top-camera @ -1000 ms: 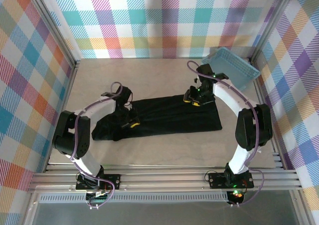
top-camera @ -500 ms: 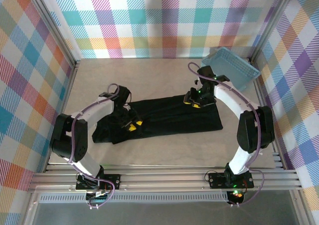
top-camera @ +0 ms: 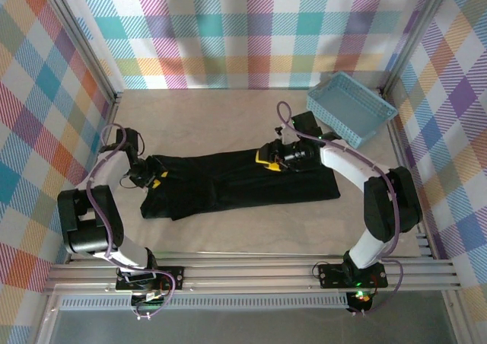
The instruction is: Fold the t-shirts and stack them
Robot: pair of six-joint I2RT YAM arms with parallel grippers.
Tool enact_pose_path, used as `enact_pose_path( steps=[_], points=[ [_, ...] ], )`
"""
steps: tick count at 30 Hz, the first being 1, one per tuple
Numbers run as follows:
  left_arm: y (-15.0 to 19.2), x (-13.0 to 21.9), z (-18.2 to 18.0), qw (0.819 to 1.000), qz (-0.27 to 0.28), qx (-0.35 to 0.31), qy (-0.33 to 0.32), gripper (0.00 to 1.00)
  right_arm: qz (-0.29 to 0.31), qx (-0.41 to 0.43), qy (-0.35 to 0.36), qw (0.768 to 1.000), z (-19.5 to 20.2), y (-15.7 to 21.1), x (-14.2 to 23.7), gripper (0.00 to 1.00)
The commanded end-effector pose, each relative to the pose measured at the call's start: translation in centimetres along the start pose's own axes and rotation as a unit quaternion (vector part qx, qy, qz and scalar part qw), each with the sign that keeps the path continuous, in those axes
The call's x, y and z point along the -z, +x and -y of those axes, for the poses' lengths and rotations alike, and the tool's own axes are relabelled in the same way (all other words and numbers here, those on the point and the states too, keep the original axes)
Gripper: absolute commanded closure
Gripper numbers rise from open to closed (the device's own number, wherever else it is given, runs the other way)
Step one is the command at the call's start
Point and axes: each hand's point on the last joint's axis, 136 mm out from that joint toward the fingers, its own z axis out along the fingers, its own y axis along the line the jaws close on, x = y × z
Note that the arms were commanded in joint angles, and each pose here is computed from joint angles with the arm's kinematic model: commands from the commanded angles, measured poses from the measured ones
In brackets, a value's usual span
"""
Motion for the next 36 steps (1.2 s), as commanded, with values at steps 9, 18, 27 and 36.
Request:
enact_pose_path(
  steps=[9,18,27,36],
  points=[
    [1.4,-3.3,-2.8,0.998,-0.035,-0.034,-0.029,0.64,0.009,0.018,-0.035,0.999,-2.6,-1.2,0.4,0.52],
    [1.6,-2.9,-2.3,0.999,-0.024,-0.036,-0.008,0.74,0.008,0.010,-0.031,0.999,-2.3,-1.5,0.1,0.53],
    [1.7,-1.4,-1.2,0.999,-0.017,-0.033,0.011,0.89,0.005,0.005,-0.025,1.000,-1.7,-1.2,0.0,0.53],
    [1.0,0.4,-0.4,1.000,0.001,-0.025,0.010,1.00,0.004,0.004,-0.019,1.000,-1.6,-1.2,-0.1,0.54]
  ],
)
